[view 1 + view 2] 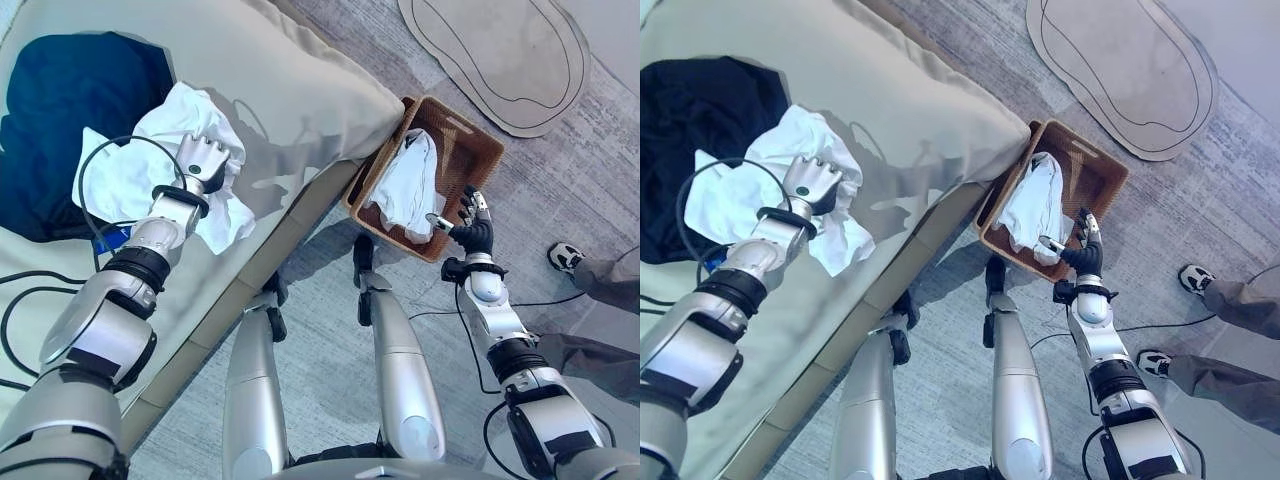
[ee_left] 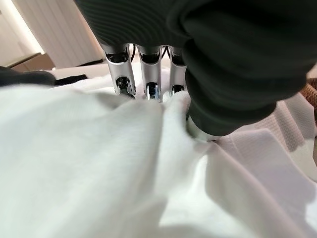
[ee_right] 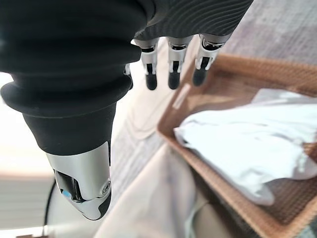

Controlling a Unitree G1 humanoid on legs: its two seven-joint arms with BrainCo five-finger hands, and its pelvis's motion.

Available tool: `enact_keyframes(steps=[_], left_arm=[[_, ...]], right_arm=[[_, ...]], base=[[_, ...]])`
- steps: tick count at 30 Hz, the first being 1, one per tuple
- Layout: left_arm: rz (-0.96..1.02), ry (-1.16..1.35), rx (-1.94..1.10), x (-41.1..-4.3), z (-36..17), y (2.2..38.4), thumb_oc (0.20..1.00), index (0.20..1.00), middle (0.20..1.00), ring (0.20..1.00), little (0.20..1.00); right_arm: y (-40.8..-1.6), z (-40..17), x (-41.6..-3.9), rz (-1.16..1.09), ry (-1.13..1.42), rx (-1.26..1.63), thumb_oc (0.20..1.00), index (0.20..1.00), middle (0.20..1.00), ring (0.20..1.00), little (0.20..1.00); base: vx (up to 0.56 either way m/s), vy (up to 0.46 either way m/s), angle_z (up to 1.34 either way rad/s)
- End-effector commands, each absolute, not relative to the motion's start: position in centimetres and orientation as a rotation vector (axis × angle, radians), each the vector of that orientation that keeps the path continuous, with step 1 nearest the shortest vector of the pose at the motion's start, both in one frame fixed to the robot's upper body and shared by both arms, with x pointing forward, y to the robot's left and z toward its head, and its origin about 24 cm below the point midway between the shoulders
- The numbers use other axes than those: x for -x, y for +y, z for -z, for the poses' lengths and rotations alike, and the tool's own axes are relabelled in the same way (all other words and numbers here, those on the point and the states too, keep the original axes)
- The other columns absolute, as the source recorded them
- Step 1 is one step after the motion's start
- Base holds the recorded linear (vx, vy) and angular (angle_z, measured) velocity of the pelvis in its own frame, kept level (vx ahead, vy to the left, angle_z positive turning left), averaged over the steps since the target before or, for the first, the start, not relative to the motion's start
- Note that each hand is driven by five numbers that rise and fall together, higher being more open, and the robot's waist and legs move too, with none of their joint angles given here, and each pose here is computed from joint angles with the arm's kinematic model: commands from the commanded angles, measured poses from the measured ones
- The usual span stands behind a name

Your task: Pick up clothes into the bucket

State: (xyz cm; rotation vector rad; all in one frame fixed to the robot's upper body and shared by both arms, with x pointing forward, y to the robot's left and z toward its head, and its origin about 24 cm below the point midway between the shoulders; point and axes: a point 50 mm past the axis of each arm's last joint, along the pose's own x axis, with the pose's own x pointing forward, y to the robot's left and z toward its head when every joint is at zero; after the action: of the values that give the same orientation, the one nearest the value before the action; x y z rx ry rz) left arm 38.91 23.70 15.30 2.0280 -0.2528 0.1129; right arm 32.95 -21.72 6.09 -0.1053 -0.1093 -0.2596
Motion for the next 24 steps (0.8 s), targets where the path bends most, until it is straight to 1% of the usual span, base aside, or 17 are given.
enact_keyframes(steps=[1, 5, 8, 10, 11, 13, 16, 17, 20, 24], left_arm=[[0.001, -0.240, -2.008, -37.2, -11.6, 23.9, 0.200, 0.200, 0.200, 0.200, 0.200], [0.015, -0.402, -1.836, -35.7, -11.2, 21.1, 0.200, 0.200, 0.200, 0.200, 0.200], [0.026, -0.554, -1.678, -34.1, -12.0, 18.7, 0.200, 0.200, 0.200, 0.200, 0.200], [0.007, -0.603, -1.591, -33.0, -12.8, 18.5, 0.200, 0.200, 0.200, 0.200, 0.200], [-0.012, -0.665, -1.510, -32.4, -13.9, 18.1, 0.200, 0.200, 0.200, 0.200, 0.200], [-0.021, -0.698, -1.397, -31.4, -14.4, 17.8, 0.200, 0.200, 0.200, 0.200, 0.200], [-0.013, -0.777, -1.225, -30.8, -15.7, 16.5, 0.200, 0.200, 0.200, 0.200, 0.200], [-0.013, -0.777, -1.225, -30.8, -15.7, 16.5, 0.200, 0.200, 0.200, 0.200, 0.200], [0.053, -0.880, -1.038, -30.0, -17.9, 14.7, 0.200, 0.200, 0.200, 0.200, 0.200], [0.156, -0.923, -0.840, -29.3, -19.4, 13.3, 0.200, 0.200, 0.200, 0.200, 0.200]], right_arm=[[-22.4, -4.9, -31.6, 0.267, -0.095, 0.099, 1.000, 1.000, 1.000, 1.000, 1.000], [-22.6, -4.3, -31.0, 0.281, -0.081, 0.093, 1.000, 1.000, 1.000, 1.000, 1.000], [-22.8, -3.8, -30.5, 0.283, -0.063, 0.102, 1.000, 1.000, 1.000, 1.000, 1.000], [-22.6, -3.5, -30.2, 0.258, -0.051, 0.132, 1.000, 1.000, 1.000, 1.000, 1.000], [-22.3, -3.5, -30.1, 0.228, -0.053, 0.151, 1.000, 1.000, 1.000, 1.000, 1.000], [-21.6, -3.4, -29.9, 0.173, -0.054, 0.209, 1.000, 1.000, 1.000, 1.000, 1.000], [-20.5, -3.5, -30.0, 0.090, -0.065, 0.263, 1.000, 1.000, 1.000, 1.000, 1.000], [-20.5, -3.5, -30.0, 0.090, -0.065, 0.263, 1.000, 1.000, 1.000, 1.000, 1.000], [-18.5, -4.7, -30.2, -0.053, -0.122, 0.264, 1.000, 1.000, 1.000, 1.000, 1.000], [-16.3, -6.2, -30.0, -0.221, -0.195, 0.281, 1.000, 1.000, 1.000, 1.000, 1.000]], base=[[0.06, -0.038, 0.00], [0.07, -0.043, 0.01], [0.08, -0.077, 0.09], [0.08, -0.070, 0.12], [0.05, -0.059, 0.17], [0.04, -0.056, 0.15], [0.04, -0.044, 0.06], [0.00, 0.000, 0.00], [0.01, -0.004, 0.01], [0.02, -0.005, 0.08]])
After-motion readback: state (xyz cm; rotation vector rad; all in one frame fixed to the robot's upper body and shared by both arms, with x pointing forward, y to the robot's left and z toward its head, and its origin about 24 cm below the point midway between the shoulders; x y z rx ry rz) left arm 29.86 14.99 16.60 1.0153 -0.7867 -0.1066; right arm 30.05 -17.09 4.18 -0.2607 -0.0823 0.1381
